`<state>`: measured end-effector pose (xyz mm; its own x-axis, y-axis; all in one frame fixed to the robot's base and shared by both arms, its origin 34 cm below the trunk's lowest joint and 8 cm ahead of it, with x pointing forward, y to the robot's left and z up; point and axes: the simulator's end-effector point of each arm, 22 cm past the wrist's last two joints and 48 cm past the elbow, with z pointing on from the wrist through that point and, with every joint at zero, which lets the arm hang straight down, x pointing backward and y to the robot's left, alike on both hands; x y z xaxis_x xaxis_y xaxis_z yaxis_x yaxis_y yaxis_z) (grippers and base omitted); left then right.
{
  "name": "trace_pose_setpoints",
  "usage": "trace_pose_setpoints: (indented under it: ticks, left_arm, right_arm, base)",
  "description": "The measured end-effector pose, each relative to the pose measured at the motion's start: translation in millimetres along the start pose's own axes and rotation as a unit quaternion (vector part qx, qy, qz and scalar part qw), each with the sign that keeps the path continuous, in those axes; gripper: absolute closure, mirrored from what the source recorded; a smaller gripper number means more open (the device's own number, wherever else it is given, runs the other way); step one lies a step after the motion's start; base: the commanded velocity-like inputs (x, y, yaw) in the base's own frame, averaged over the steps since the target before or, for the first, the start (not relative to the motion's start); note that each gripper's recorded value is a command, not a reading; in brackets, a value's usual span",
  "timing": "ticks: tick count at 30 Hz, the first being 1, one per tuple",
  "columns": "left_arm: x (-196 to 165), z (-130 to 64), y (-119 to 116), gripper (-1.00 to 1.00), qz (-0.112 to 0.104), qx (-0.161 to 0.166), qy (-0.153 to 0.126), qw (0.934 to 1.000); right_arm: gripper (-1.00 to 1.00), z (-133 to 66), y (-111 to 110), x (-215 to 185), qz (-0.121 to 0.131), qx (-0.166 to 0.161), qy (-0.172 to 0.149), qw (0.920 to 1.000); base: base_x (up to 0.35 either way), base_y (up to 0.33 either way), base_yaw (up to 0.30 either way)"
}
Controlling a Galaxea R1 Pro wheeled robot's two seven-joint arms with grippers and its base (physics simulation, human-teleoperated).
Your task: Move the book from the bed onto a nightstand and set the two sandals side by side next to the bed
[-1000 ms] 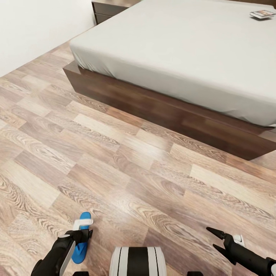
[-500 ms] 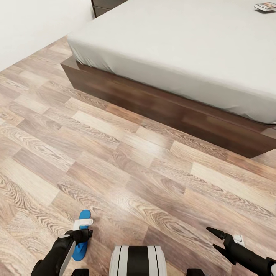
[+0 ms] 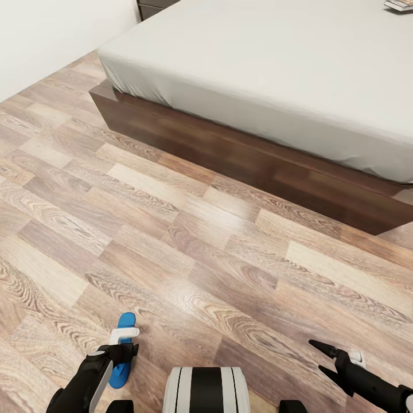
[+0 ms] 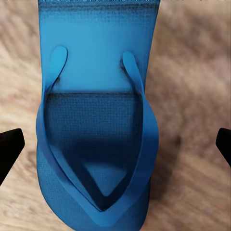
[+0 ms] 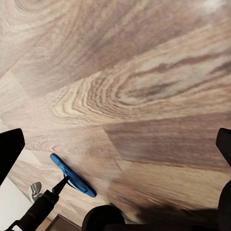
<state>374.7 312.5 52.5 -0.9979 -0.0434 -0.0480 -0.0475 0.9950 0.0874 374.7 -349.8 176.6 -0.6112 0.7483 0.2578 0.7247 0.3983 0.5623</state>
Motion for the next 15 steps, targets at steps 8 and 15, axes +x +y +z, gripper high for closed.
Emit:
trace_pose_setpoints:
  ticks: [8,15]
  left_arm:
    - [0.6,0.0,0.0,-1.00,0.000,0.000,0.000,1.0000]
    - [0.7,0.0,0.0,-1.00,0.000,0.000,0.001,1.0000]
  right_arm:
    - [-1.00,-4.4,57.0,-7.3,-0.032,-0.088,-0.005,0.9956]
    - [-1.00,-16.8,102.2,-6.1,-0.043,-0.182,-0.002,0.9824]
  base:
    - [0.000,0.000,0.000]
    - [0.000,0.000,0.000]
